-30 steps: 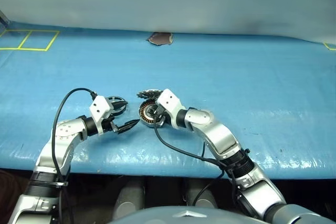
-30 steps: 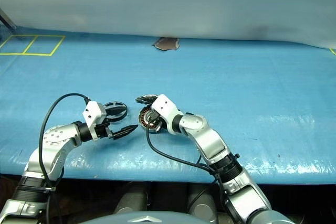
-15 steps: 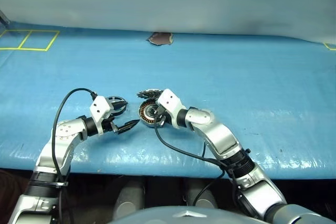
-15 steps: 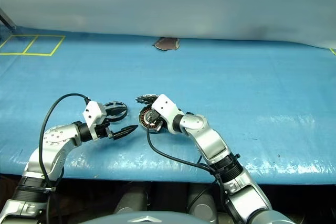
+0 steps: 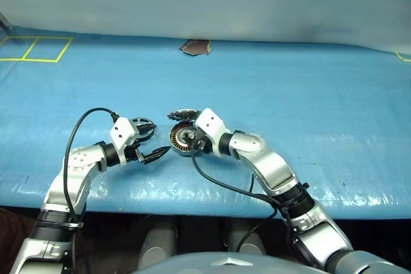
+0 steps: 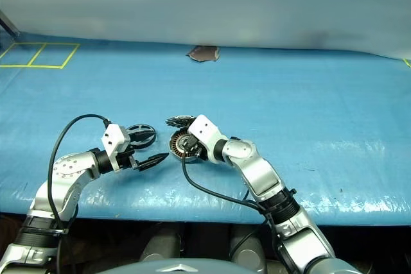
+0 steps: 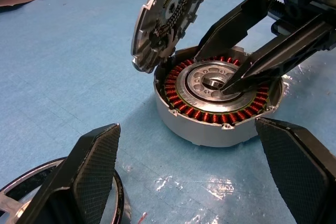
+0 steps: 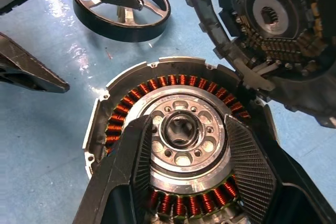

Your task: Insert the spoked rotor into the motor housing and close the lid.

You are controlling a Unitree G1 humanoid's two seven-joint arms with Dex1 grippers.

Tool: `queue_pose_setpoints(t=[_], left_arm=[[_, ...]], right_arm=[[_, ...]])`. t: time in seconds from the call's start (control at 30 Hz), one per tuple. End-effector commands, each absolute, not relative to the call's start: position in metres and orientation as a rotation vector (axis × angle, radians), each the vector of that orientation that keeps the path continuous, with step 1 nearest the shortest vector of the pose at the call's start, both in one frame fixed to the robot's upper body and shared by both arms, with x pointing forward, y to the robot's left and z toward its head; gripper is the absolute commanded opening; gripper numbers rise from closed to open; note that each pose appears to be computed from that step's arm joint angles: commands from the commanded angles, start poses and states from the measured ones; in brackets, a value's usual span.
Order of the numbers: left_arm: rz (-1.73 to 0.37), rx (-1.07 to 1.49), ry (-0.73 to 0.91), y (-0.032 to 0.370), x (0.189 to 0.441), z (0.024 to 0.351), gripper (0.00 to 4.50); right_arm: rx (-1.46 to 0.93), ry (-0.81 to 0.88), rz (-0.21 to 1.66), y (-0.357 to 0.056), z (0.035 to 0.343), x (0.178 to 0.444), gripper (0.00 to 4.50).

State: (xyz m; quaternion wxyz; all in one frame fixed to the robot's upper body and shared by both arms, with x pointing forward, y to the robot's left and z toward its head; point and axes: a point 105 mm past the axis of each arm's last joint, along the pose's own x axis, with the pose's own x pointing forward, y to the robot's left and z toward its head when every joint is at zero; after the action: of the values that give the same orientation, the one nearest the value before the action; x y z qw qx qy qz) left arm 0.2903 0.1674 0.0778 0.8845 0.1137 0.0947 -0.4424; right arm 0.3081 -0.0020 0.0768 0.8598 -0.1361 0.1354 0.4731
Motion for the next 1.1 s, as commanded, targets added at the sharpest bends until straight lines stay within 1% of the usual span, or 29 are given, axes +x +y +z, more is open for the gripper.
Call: queue_pose_setpoints(t=[0.03,0.1,0.2,0.23,0.5,0.67,0.87,0.97,1.1], left_arm=[[-0.919,0.268,0.165,0.169,0.293,0.085,4.50],[-0.918,0.268,0.165,0.169,0.293,0.085,4.50],[-0.916,0.268,0.165,0.169,0.293,0.085,4.50],[-0.915,0.269,0.166,0.169,0.293,0.085,4.50],[-0.909,0.273,0.169,0.170,0.293,0.084,4.50],[-0.908,0.274,0.171,0.171,0.293,0.084,4.50],[-0.906,0.270,0.175,0.171,0.291,0.083,4.50],[-0.907,0.268,0.177,0.171,0.291,0.082,4.50],[-0.909,0.262,0.177,0.171,0.291,0.082,4.50]], right_arm=[[-0.250,0.215,1.017,0.004,0.096,0.306,1.76],[-0.246,0.216,1.020,0.004,0.096,0.305,1.16],[-0.243,0.216,1.019,0.004,0.096,0.306,0.13],[-0.244,0.216,1.016,0.004,0.096,0.307,0.02],[-0.242,0.241,0.994,0.004,0.089,0.313,0.02],[-0.265,0.305,0.972,0.002,0.071,0.316,0.02],[-0.287,0.327,0.986,0.000,0.064,0.309,0.02],[-0.296,0.311,0.982,-0.001,0.068,0.309,0.02],[-0.255,0.238,0.971,0.000,0.088,0.311,0.02]])
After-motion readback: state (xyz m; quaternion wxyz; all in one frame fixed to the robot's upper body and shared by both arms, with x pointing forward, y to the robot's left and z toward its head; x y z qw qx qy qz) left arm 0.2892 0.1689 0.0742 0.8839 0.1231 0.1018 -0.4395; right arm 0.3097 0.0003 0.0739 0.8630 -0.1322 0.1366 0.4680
